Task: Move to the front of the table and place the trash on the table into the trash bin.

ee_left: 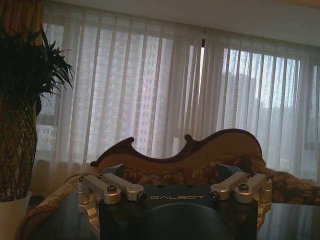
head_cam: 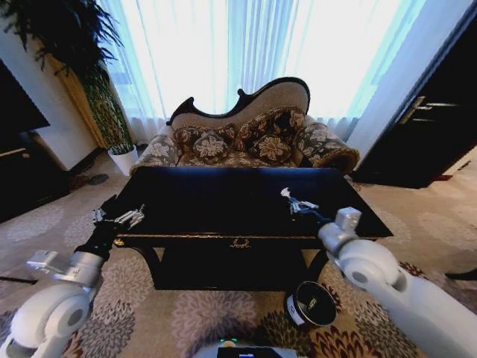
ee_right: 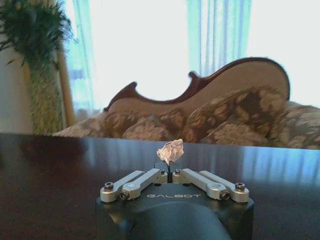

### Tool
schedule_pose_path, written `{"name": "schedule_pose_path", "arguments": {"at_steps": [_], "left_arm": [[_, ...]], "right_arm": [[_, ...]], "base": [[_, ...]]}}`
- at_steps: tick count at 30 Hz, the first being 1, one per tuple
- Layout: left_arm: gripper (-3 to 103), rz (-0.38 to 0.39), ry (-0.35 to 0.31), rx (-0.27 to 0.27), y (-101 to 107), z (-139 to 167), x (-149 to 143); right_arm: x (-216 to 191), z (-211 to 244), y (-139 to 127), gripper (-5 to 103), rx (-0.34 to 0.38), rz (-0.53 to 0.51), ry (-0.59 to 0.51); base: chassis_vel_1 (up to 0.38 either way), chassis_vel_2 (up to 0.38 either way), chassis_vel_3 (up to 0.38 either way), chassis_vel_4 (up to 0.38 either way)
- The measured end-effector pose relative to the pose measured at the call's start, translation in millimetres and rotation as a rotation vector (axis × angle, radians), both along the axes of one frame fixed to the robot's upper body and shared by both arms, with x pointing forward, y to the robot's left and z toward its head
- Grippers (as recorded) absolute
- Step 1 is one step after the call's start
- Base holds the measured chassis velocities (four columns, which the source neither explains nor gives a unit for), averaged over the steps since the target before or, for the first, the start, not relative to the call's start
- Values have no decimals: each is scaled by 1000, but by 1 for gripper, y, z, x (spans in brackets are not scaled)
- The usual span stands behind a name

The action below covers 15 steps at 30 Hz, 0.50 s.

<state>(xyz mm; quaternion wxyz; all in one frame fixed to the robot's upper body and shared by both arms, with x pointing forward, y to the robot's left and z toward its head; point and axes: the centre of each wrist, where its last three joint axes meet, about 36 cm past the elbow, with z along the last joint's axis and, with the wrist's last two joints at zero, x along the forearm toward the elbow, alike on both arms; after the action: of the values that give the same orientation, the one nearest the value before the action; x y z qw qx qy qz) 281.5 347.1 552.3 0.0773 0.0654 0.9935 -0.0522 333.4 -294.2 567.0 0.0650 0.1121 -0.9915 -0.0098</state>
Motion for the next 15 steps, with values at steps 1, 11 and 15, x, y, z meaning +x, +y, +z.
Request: {"name": "schedule_pose_path", "arguments": {"at_steps": [1, 11, 15], "left_arm": [[100, 0, 0, 0, 0, 0, 0], [100, 0, 0, 0, 0, 0, 0], [100, 0, 0, 0, 0, 0, 0]], "right_arm": [[-9, -5, -4, 0, 15, -14, -15], [-61, -44, -27, 0, 12, -134, -136], [-82, -65, -33, 0, 22, -199, -179]], "base": [[0, 0, 0, 0], [0, 0, 0, 0], [0, 0, 0, 0]]}}
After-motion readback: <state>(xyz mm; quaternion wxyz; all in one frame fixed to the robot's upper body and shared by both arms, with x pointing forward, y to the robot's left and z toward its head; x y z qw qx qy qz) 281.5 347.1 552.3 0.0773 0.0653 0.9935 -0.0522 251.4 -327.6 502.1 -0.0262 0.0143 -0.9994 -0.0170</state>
